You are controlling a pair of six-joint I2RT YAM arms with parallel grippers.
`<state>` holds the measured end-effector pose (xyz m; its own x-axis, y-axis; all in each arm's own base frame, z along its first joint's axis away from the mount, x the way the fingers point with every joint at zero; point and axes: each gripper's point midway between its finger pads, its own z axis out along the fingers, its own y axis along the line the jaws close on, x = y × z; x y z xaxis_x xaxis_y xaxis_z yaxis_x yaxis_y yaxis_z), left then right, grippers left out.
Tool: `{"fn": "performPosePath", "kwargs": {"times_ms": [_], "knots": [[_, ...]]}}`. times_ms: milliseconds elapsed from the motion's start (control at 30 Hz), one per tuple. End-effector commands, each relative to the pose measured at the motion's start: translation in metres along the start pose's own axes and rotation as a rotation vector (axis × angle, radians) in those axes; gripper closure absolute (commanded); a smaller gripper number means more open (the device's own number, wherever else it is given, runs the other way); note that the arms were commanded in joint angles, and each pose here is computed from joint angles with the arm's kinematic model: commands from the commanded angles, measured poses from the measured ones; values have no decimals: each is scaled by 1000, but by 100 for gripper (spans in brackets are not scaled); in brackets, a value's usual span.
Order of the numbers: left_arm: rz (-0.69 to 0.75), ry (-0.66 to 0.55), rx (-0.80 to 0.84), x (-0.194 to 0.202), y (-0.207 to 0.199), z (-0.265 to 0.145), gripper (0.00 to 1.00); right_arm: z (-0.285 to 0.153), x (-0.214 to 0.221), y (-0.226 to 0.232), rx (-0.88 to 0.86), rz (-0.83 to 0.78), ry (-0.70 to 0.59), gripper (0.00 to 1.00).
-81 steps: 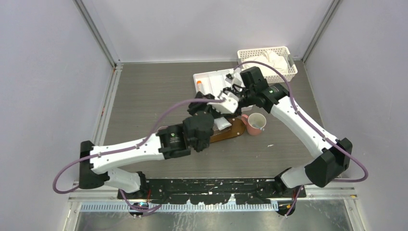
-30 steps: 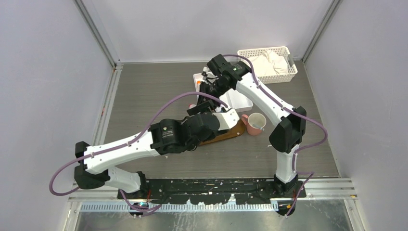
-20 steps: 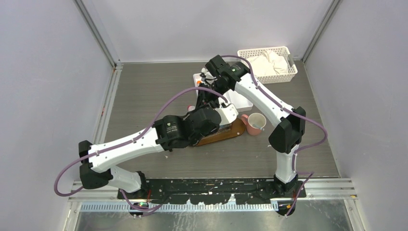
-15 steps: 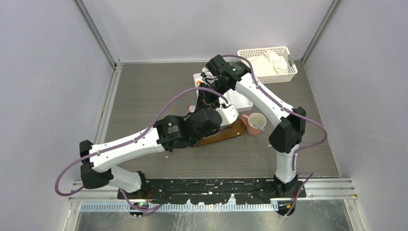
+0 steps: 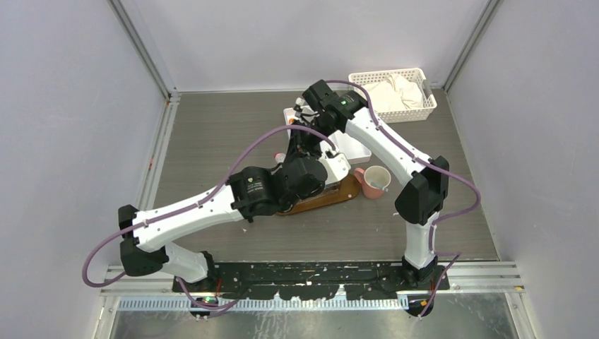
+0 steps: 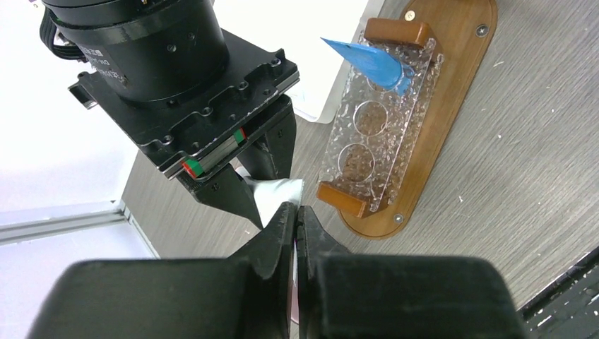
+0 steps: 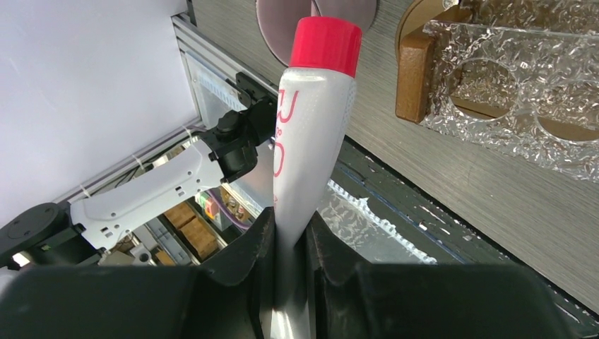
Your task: Prepare toiletry sets of a toothbrush and toothpaste on the tray
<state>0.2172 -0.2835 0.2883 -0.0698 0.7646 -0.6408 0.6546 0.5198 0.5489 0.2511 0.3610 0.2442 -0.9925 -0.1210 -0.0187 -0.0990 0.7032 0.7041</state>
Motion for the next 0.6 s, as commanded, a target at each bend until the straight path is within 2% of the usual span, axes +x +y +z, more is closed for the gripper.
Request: {"fn": "performPosePath", "kwargs": {"times_ms": [0, 67, 100, 300, 400, 567], "knots": [[-29, -6, -19, -12, 13, -6, 99, -12, 4, 18, -86, -32, -3, 82], [-30, -17, -21, -17, 14, -5, 99, -12, 2, 18, -105, -25, -7, 74], [-31, -23, -22, -20, 15, -4, 99, -12, -1, 19, -120, -26, -21, 64], [-53, -40, -37, -28, 22, 14, 99, -13, -18, 13, -177, 9, -74, 44], [-70, -40, -47, -28, 28, 24, 99, -17, -29, 11, -209, 27, -108, 28], [-93, -53, -74, -34, 42, 27, 99, -45, -57, 18, -287, 33, -233, 9]]}}
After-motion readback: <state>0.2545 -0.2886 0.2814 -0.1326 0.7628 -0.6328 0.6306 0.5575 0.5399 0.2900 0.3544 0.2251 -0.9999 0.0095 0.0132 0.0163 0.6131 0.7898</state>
